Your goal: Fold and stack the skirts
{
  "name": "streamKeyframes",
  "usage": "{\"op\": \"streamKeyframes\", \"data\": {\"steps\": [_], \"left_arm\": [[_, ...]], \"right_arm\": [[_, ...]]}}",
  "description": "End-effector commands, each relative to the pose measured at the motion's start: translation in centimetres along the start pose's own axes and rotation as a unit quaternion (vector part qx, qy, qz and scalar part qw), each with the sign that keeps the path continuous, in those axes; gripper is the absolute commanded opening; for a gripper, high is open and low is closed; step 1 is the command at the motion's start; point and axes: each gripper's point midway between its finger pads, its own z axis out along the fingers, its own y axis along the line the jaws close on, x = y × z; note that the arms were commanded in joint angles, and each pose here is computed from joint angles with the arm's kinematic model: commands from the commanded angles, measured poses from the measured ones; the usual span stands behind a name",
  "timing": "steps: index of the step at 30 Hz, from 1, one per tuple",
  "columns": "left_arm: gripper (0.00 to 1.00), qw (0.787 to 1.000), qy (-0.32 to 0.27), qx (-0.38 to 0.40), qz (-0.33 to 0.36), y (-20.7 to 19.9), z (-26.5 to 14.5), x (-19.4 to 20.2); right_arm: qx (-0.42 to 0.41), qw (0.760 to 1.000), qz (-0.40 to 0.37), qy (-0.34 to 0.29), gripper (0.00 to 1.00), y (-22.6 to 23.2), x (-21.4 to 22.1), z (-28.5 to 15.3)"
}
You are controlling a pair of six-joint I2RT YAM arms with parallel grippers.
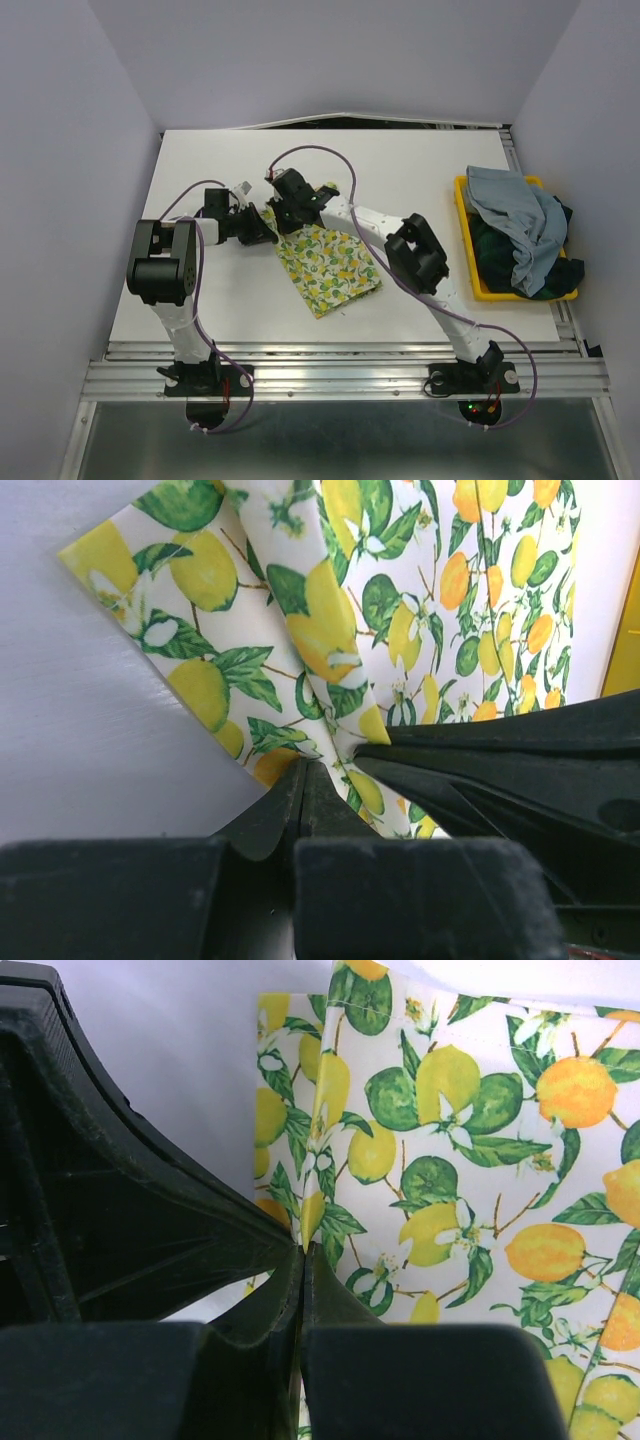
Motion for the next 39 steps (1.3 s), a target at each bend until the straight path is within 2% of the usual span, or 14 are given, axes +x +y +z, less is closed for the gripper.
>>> {"op": "streamKeyframes", "data": {"steps": [1,5,9,16,17,21,25,27,31,32,34,35,36,39], "left_arm": [[0.0,1.0,-0.01,-0.011,0.012,-0.1,0.1,-1.0],[0.01,1.0,-0.008,-0.016,0.017,0.0,-0.1,-1.0],[0.15,0.999,-0.01,-0.022,0.032,-0.2,-1.1,-1.3],[0.24,0.996,-0.034,-0.026,0.078,-1.5,-6.4,-1.8],[0.25,0.995,-0.038,-0.027,0.09,-1.7,-7.1,-1.8],[0.34,0.972,-0.066,-0.045,0.219,-2.9,-10.4,-2.4],[0.39,0.948,-0.065,-0.057,0.307,-3.6,-12.2,-2.0],[0.42,0.922,-0.077,-0.048,0.376,-4.8,-13.5,-2.0],[0.42,0.832,-0.034,-0.028,0.553,-9.2,-12.7,1.0],[0.41,0.799,-0.017,0.001,0.602,-11.5,-11.8,3.1],[0.41,0.757,-0.001,0.017,0.653,-14.2,-10.3,6.1],[0.41,0.756,0.0,-0.003,0.654,-13.7,-10.2,5.6],[0.4,0.728,0.015,0.022,0.685,-15.8,-9.2,8.0],[0.37,0.692,0.06,0.02,0.719,-17.1,-7.1,11.3]], "right_arm": [[-0.021,0.999,0.019,-0.021,0.01,1.7,-1.4,0.3],[-0.021,0.999,0.022,-0.018,0.01,1.6,-1.0,1.0],[-0.017,0.999,0.03,0.008,0.01,1.1,1.2,2.3],[-0.039,0.998,0.045,-0.002,0.02,2.1,0.4,2.8],[-0.046,0.998,0.045,-0.003,0.07,2.4,0.2,2.7],[-0.099,0.994,0.036,-0.032,0.54,3.3,-3.6,-0.7],[-0.135,0.987,0.019,-0.08,0.75,1.8,-8.5,-7.2],[-0.16,0.982,-0.002,-0.096,0.78,0.9,-9.8,-10.3],[-0.191,0.976,-0.019,-0.105,0.72,-4.0,-9.3,-16.5],[-0.187,0.978,-0.006,-0.095,0.7,-6.8,-7.5,-17.6],[-0.193,0.979,-0.006,-0.059,0.59,-9.6,-3.4,-17.8],[-0.199,0.979,0.003,-0.051,0.57,-9.8,-3.0,-18.0],[-0.209,0.978,-0.007,-0.023,0.52,-9.8,-0.1,-17.5],[-0.25,0.967,0.028,0.039,0.43,-9.3,5.9,-16.7]]}}
